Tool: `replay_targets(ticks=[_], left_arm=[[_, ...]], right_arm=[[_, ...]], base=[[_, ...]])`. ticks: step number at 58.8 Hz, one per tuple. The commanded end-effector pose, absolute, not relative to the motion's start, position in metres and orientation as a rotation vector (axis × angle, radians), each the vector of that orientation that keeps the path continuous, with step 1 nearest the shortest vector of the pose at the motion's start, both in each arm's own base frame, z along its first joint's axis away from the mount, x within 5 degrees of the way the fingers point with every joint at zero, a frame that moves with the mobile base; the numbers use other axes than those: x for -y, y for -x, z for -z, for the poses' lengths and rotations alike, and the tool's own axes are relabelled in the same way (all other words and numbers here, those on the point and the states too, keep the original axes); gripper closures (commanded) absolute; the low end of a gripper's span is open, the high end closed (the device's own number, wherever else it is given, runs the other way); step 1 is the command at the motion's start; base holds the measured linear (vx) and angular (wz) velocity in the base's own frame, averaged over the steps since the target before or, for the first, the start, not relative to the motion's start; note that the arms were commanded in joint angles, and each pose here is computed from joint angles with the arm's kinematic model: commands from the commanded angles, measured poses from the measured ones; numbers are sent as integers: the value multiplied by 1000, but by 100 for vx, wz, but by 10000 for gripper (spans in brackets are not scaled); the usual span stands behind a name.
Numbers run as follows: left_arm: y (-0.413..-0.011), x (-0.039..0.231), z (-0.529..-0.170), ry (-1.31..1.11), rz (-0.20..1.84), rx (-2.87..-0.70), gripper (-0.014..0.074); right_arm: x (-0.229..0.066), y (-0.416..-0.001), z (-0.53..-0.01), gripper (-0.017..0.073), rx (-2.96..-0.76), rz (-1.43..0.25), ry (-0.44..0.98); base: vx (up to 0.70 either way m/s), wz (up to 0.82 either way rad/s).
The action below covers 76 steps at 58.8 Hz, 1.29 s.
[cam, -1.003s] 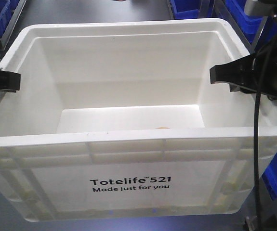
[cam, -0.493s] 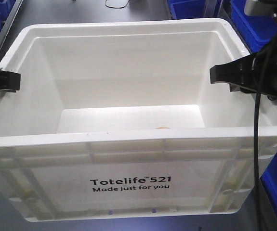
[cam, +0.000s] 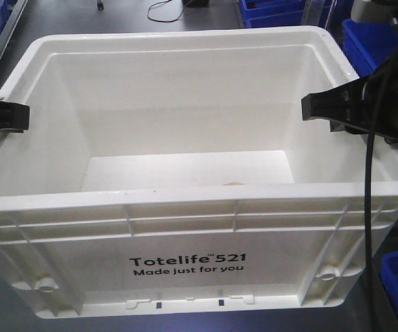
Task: Place moving items into box and shelve
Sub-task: 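Keep clamping the tote while the base drives along the blue bin shelves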
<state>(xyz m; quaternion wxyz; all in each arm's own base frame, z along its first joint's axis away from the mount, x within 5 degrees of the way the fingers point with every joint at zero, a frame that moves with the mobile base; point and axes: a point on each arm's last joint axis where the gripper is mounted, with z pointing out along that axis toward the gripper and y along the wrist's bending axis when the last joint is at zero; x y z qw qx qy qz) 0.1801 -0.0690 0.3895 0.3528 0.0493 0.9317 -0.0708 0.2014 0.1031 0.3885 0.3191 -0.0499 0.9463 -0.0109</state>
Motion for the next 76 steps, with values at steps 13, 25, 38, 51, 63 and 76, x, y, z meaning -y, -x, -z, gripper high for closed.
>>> replay_targets(ticks=[13,25,38,51,63,76], left_arm=[[-178,68,-416,-149,224,-2218,454],[-178,68,-416,-149,224,-2218,454],[-178,68,-416,-149,224,-2218,454],[-178,68,-416,-149,224,-2218,454],[-178,68,-416,-149,224,-2218,454],[-178,68,-416,-149,224,-2218,454]], right_arm=[[-97,-202,-415,449,-2297,21,157],[-97,-202,-415,449,-2297,21,157],[-97,-202,-415,449,-2297,21,157],[-97,-202,-415,449,-2297,21,157],[-97,-202,-415,449,-2297,21,157],[-97,-202,-415,449,-2297,21,157]], base=[[32,1],[31,6],[29,8],[27,12],[23,20],[19,32]])
